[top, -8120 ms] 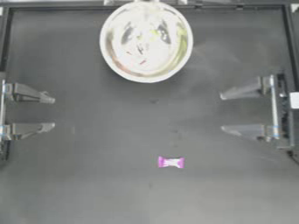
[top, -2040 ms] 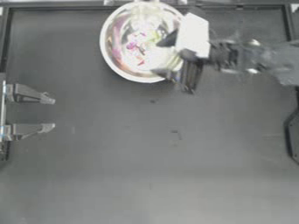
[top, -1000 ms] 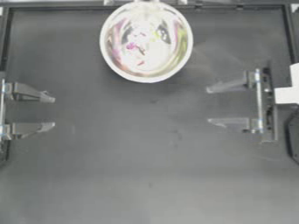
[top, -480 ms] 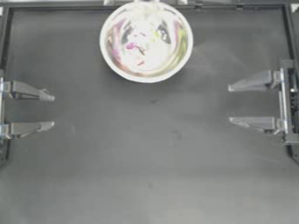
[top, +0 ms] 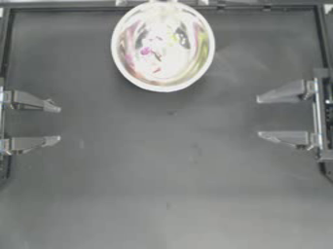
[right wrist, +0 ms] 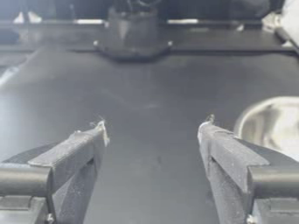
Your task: Put candies in bowl
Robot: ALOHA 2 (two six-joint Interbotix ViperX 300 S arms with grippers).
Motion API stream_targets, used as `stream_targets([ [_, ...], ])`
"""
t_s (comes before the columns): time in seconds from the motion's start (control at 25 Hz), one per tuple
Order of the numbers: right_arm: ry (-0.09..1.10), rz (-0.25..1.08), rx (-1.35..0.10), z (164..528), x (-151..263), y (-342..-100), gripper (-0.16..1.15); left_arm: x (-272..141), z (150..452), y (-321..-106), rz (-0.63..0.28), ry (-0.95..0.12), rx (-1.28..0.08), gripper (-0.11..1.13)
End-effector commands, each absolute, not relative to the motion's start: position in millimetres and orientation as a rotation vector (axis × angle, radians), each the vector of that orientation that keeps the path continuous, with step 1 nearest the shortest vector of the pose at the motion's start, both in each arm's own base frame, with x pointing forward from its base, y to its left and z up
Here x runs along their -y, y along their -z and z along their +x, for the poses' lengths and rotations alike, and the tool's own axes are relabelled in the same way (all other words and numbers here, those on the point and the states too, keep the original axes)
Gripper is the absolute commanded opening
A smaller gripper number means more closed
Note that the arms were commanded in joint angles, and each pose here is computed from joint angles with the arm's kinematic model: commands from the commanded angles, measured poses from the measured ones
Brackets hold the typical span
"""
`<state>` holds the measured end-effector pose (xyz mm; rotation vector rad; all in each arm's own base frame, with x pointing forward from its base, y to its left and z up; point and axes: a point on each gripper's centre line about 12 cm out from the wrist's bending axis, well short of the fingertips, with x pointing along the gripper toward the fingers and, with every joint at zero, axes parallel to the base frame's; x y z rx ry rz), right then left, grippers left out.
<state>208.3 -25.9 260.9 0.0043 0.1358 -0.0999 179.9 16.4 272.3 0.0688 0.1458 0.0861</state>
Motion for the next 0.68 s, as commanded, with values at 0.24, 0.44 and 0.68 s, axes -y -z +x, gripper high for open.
stream_targets([
  [0.24,0.099,0.003,-0.079,203,25,-273,0.94,-16,185,-288,0.086,-0.084,-0.097,0.9],
  [0.44,0.097,-0.001,-0.063,201,24,-277,0.94,-16,185,-294,0.093,-0.083,-0.081,0.9],
  [0.68,0.099,-0.009,-0.051,201,25,-282,0.94,-17,186,-300,0.094,-0.085,-0.067,0.9],
])
